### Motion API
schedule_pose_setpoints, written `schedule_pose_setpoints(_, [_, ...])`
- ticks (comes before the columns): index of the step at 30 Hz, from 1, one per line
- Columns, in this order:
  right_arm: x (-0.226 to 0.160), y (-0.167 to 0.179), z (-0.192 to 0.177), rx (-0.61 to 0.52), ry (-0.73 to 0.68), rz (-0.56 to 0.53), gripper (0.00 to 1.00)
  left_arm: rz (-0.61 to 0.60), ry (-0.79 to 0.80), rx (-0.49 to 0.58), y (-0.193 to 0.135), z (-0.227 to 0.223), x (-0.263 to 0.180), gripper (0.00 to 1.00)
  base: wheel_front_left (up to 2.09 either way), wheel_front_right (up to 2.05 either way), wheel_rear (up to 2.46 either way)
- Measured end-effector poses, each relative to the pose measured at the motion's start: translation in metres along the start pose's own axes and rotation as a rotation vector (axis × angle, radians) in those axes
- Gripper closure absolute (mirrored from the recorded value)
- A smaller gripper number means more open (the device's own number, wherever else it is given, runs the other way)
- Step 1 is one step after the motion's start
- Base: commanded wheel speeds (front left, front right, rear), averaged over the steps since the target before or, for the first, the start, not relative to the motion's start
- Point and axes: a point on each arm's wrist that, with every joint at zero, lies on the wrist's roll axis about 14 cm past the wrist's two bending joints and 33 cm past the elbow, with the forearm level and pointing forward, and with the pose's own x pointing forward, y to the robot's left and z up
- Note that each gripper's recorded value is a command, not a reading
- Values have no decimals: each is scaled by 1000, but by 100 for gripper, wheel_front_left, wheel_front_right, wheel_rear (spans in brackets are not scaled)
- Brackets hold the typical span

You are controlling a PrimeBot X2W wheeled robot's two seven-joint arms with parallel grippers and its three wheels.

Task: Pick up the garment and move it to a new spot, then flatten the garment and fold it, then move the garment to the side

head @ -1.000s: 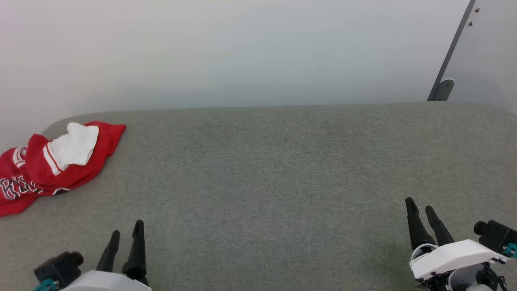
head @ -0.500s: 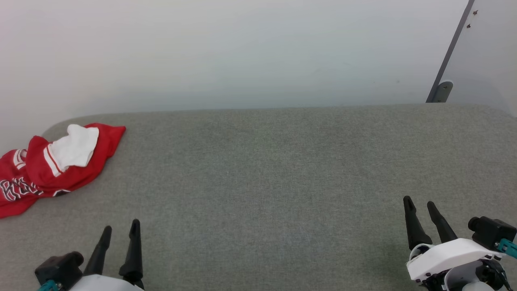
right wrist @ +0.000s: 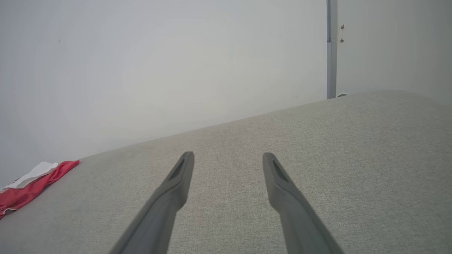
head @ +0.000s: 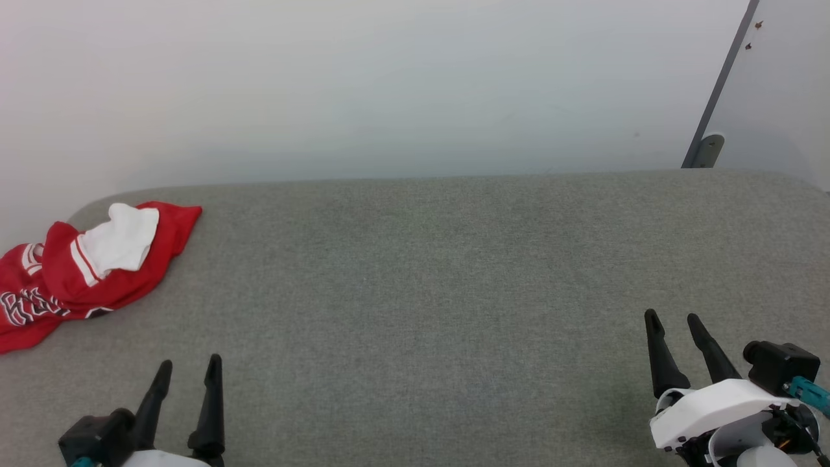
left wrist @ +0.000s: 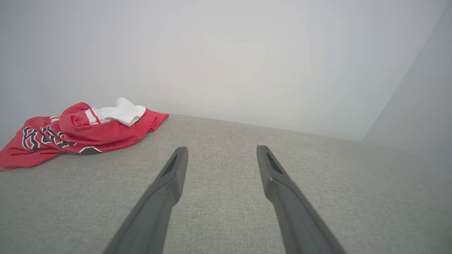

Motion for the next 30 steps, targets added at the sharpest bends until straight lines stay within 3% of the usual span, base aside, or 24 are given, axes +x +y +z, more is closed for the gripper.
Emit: schedule_pose_setpoints(30, [-2, 5, 12, -231, -38, 31, 0, -77, -60, 205, -6, 11, -6, 0, 0, 0, 0])
